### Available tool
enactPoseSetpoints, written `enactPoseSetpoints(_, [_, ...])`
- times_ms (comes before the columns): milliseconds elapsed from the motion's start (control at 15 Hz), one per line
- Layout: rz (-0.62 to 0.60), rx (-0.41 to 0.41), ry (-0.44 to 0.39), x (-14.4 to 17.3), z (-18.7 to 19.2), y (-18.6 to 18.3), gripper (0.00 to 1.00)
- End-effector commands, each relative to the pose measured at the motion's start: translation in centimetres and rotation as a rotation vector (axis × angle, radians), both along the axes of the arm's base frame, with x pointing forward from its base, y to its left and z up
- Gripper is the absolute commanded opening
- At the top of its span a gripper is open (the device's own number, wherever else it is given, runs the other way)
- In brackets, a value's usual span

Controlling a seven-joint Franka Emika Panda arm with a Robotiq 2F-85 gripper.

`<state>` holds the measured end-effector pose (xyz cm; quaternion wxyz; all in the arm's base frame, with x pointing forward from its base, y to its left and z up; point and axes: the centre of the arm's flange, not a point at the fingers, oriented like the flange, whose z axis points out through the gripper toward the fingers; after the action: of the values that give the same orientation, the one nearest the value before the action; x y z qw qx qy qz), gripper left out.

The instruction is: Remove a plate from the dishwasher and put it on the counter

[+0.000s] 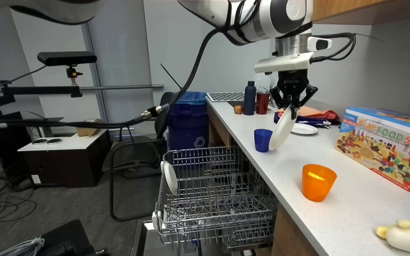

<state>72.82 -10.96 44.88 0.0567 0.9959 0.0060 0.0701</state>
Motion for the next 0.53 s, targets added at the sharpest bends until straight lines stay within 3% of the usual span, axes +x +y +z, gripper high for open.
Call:
enactPoseSetpoints(0, [0.048,0.078,-0.041,-1.9,-1.4,0.3,0.02])
enactPoseSetpoints(467, [0.028,0.099,-0.002,-1.9,-4.3,0.0,0.02])
